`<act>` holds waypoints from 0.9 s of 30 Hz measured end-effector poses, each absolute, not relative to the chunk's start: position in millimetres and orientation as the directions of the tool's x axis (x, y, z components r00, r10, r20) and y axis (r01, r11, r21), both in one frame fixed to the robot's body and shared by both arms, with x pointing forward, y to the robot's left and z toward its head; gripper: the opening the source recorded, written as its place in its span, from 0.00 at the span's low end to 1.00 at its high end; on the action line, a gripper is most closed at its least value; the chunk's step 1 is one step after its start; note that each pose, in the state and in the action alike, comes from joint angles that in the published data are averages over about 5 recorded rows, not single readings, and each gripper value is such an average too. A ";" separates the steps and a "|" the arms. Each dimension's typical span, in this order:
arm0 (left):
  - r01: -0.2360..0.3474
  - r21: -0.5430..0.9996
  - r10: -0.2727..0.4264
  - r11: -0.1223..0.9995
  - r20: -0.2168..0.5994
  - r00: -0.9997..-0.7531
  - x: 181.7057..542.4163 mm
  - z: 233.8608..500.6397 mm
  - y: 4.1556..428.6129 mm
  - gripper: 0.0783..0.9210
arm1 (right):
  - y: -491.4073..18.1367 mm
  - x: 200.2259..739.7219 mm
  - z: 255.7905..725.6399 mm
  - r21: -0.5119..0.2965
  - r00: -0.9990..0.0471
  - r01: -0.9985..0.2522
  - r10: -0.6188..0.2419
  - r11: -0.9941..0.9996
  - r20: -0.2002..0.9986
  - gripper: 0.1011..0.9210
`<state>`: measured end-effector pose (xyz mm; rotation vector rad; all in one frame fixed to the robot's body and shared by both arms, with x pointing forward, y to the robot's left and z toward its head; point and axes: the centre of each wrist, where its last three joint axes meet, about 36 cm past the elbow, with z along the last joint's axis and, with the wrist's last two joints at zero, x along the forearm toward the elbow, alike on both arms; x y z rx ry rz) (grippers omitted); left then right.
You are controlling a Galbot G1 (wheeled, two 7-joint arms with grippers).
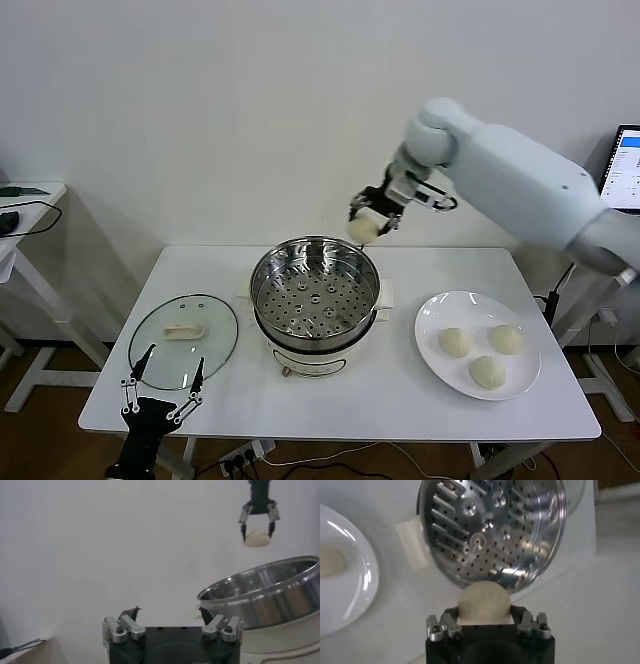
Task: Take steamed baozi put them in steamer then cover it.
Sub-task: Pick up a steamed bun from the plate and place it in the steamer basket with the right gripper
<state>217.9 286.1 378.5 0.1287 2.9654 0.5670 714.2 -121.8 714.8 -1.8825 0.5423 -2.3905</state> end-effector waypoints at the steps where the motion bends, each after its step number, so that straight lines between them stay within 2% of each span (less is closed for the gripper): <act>1: 0.060 0.372 0.105 0.926 -0.102 -0.989 218.0 378.4 286.3 0.88 | -113.6 714.6 711.3 -0.290 -0.251 -0.156 -0.246 -0.944 0.936 0.72; 12: 0.048 0.371 0.097 0.927 -0.114 -0.989 219.5 378.8 289.1 0.88 | -58.1 722.4 666.1 -0.199 -0.205 -0.062 -0.183 -0.978 0.962 0.72; 27: 0.035 0.375 0.088 0.926 -0.125 -0.988 219.1 379.0 293.7 0.88 | -22.9 731.8 619.0 -0.153 -0.180 -0.048 -0.142 -0.987 0.973 0.73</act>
